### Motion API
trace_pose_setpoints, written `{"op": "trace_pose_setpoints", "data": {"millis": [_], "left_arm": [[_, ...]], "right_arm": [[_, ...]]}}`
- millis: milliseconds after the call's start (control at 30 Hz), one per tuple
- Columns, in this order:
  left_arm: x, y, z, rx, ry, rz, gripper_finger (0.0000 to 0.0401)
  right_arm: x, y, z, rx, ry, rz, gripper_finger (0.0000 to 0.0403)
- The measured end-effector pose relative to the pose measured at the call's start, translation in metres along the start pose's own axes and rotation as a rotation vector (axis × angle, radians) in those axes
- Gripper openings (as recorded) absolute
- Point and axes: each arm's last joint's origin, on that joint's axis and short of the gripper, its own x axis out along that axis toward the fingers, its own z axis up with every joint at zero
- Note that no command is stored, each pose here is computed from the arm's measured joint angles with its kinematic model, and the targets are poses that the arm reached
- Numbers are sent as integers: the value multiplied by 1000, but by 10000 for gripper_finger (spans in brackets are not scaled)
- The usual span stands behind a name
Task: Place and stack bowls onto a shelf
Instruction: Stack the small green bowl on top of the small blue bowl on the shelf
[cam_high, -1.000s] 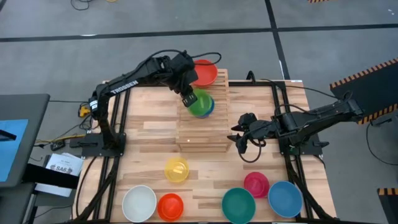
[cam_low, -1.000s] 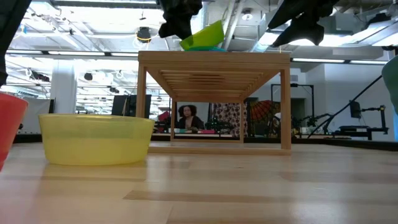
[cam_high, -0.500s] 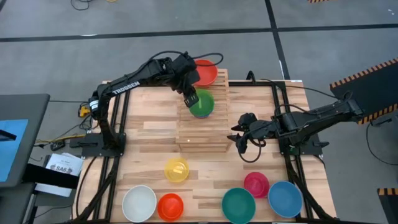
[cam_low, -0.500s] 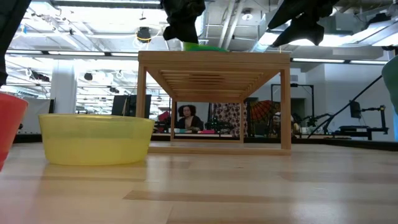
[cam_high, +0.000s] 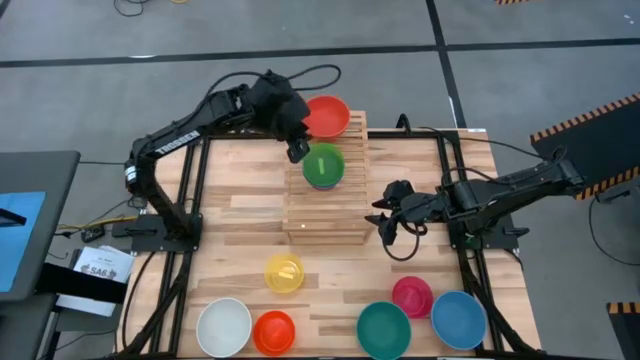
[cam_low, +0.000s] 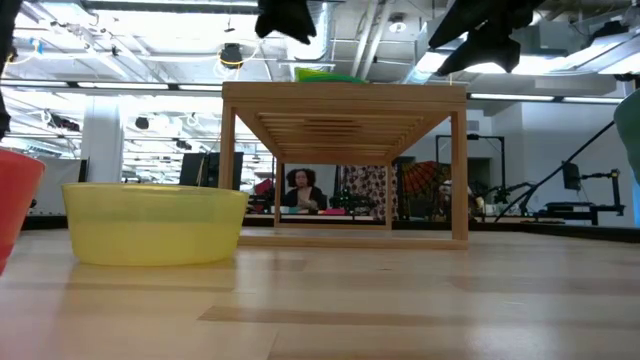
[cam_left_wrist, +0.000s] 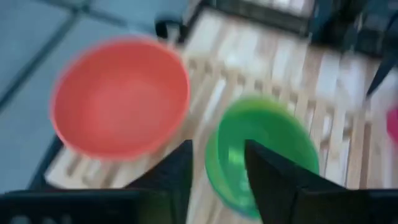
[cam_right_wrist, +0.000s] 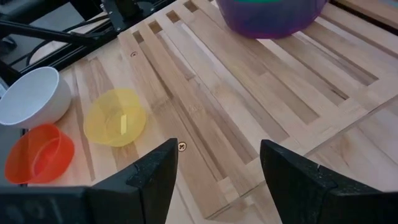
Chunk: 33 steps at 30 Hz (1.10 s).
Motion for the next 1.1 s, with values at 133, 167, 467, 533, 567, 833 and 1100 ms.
{"op": "trace_pose_setpoints", "data": {"millis": [133,167,467,533,567,833,1100], "left_arm": [[-6,-1,-14,-41,-169,-36,19],[-5,-2,-22,-56,-205,-57,12],[25,-7,-96,-102,-622,-96,0],[31,-5,-101,-129,-630,-77,0],[35,-5,-102,-130,-629,-77,0],[60,-8,-104,-82,-565,-64,0],[65,-7,-106,-65,-542,0,0]], "right_arm": [[0,0,0,1,-1,1,255],[0,0,0,1,-1,1,255],[0,0,1,2,-20,-19,255],[0,0,1,2,-25,-24,255],[0,0,1,2,-25,-23,255],[0,-1,1,1,-30,-34,255],[0,-1,1,1,-33,-38,255]]}}
